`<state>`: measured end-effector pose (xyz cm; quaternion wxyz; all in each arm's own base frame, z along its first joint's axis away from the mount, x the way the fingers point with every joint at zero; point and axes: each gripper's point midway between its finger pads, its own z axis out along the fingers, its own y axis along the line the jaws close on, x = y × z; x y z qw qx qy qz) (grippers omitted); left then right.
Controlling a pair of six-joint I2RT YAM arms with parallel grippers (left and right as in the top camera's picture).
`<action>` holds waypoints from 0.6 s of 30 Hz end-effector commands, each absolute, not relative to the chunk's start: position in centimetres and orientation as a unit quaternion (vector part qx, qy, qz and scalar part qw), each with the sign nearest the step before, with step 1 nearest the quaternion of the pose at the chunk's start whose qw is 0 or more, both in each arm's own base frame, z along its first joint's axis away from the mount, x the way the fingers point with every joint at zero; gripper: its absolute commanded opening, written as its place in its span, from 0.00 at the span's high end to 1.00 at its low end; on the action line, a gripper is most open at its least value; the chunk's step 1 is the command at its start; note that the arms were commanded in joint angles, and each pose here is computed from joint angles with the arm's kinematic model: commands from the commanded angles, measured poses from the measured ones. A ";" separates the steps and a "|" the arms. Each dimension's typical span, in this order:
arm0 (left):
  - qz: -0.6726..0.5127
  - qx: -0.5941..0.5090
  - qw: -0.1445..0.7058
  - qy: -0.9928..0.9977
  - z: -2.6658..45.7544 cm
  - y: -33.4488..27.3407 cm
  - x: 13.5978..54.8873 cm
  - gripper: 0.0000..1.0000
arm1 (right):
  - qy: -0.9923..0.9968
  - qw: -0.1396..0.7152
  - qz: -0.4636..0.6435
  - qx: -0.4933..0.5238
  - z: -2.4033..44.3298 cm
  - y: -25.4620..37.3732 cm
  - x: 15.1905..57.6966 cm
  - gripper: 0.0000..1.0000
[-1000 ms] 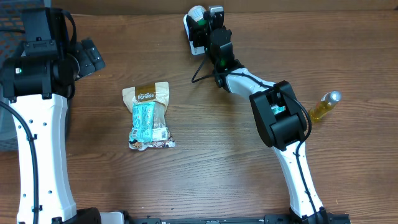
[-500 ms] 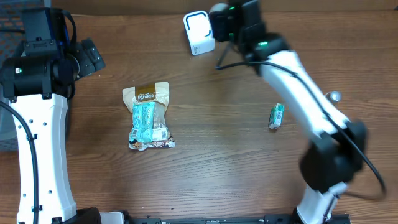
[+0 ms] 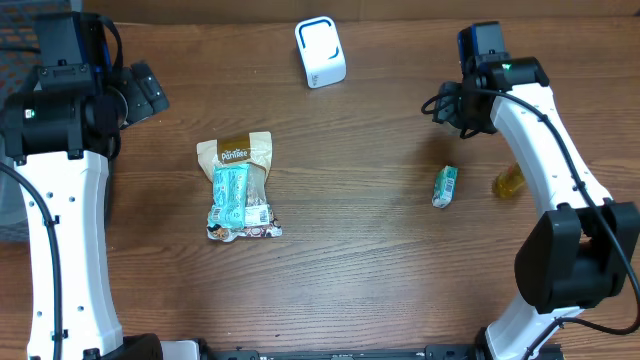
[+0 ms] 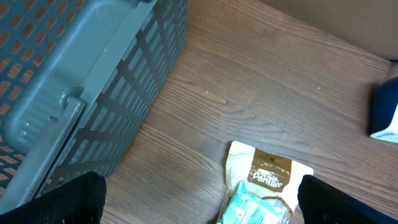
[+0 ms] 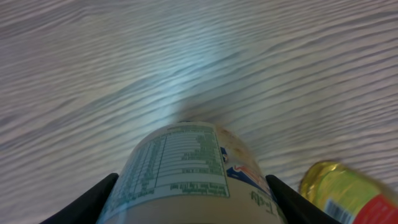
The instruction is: Scan the item barcode
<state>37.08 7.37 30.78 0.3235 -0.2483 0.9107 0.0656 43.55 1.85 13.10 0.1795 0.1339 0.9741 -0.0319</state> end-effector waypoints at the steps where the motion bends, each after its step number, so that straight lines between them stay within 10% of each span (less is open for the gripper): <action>1: 0.071 -0.252 0.325 0.909 30.9 7.6 37.1 0.00 | 0.967 0.192 -0.063 0.156 12.4 -0.4 43.6 0.87; 18: 0.071 -0.252 0.325 0.909 30.9 7.6 37.1 0.00 | 0.955 0.219 -0.081 0.182 6.5 -2.9 43.5 0.86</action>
